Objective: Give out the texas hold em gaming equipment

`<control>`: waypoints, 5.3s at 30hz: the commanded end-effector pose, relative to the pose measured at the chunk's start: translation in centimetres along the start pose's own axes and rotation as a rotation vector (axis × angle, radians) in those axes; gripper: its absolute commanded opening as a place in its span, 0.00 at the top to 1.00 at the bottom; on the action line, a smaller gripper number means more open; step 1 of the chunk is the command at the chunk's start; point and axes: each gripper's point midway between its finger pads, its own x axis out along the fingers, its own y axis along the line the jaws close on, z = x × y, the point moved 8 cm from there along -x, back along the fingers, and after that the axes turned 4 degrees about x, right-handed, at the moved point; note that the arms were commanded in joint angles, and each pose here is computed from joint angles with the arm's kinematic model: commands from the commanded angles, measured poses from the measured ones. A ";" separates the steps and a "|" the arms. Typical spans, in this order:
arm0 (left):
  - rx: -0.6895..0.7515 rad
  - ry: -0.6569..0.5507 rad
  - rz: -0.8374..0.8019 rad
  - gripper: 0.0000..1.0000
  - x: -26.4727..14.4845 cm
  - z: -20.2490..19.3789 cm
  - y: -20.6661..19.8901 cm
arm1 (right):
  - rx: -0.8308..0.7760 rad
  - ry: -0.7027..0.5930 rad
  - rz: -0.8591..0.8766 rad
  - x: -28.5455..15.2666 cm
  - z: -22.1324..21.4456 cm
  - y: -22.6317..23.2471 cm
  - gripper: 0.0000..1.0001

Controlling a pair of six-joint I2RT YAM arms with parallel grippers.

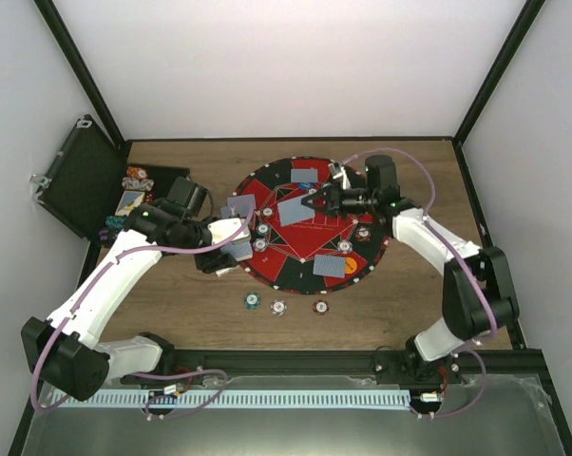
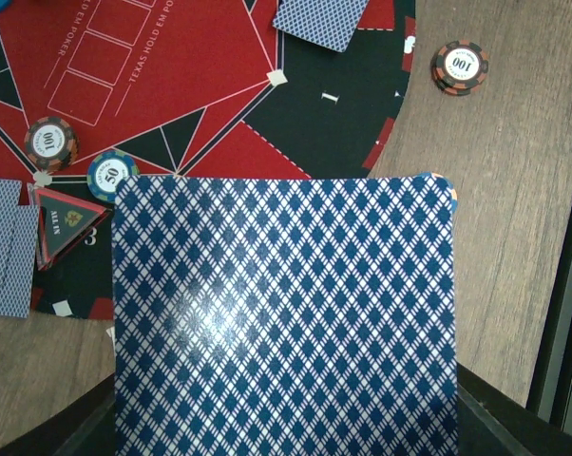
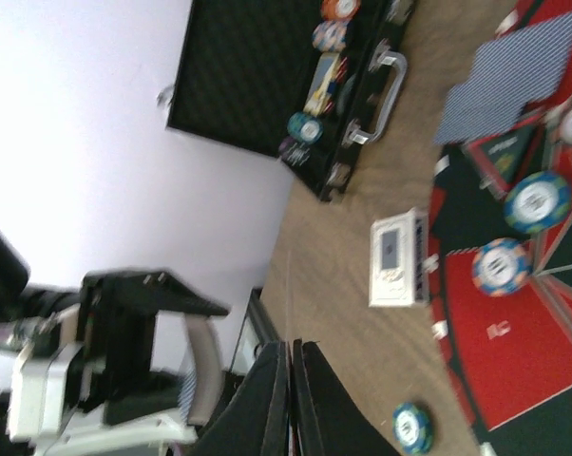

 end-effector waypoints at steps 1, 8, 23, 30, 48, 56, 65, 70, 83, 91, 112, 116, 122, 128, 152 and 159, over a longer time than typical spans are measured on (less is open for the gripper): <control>0.028 -0.031 0.010 0.89 -0.4 0.6 0.1 | -0.014 -0.049 -0.069 -0.8 4.1 -2.4 0.95; 0.023 -0.033 0.009 0.89 -0.9 0.7 0.0 | -0.021 -0.142 -0.277 0.3 12.6 -8.7 0.96; 0.010 -0.009 -0.014 0.88 -0.5 0.5 -0.1 | 0.003 -0.232 -0.381 4.9 22.3 -17.9 0.92; 0.005 -0.010 -0.016 0.89 -0.5 0.5 0.0 | 0.001 -0.255 -0.474 4.2 22.1 -18.1 0.59; 0.021 -0.025 -0.004 0.89 -0.3 0.3 -0.2 | -0.163 -0.268 -0.414 1.2 12.7 -3.4 0.23; 0.012 -0.027 -0.015 0.89 0.2 0.4 0.1 | -0.108 -0.030 -0.118 4.6 -0.1 0.9 0.12; 0.017 -0.033 -0.016 0.89 0.1 0.5 0.1 | -0.044 0.079 0.059 5.1 -7.5 3.5 0.11; 0.011 -0.052 -0.014 0.89 0.0 0.8 0.2 | -0.051 0.120 0.086 6.2 -8.4 4.5 0.14; 0.015 -0.064 -0.007 0.89 -0.5 1.1 0.0 | -0.075 0.198 0.134 9.7 -8.3 6.2 0.22; 0.019 -0.064 -0.003 0.89 -0.7 1.2 0.1 | -0.065 0.243 0.131 11.4 -8.8 5.8 0.23; 0.025 -0.055 0.006 0.89 -0.9 1.1 -0.1 | -0.036 0.290 0.100 14.9 -8.1 3.6 0.32; 0.029 -0.058 0.010 0.89 -1.1 1.1 -0.2 | -0.016 0.273 0.077 13.9 -7.9 2.4 0.34; 0.034 -0.060 0.011 0.89 -1.1 1.2 -0.2 | -0.012 0.240 0.039 12.2 -7.4 1.5 0.38; 0.037 -0.057 0.013 0.89 -1.1 1.1 -0.2 | -0.021 0.220 0.021 11.0 -7.2 1.4 0.46; 0.033 -0.025 0.024 0.89 -0.4 0.6 0.1 | -0.042 0.142 0.040 6.0 -6.7 4.1 0.96; 0.035 -0.017 0.022 0.89 0.0 0.4 0.1 | -0.029 0.129 0.057 4.4 -6.9 3.7 0.98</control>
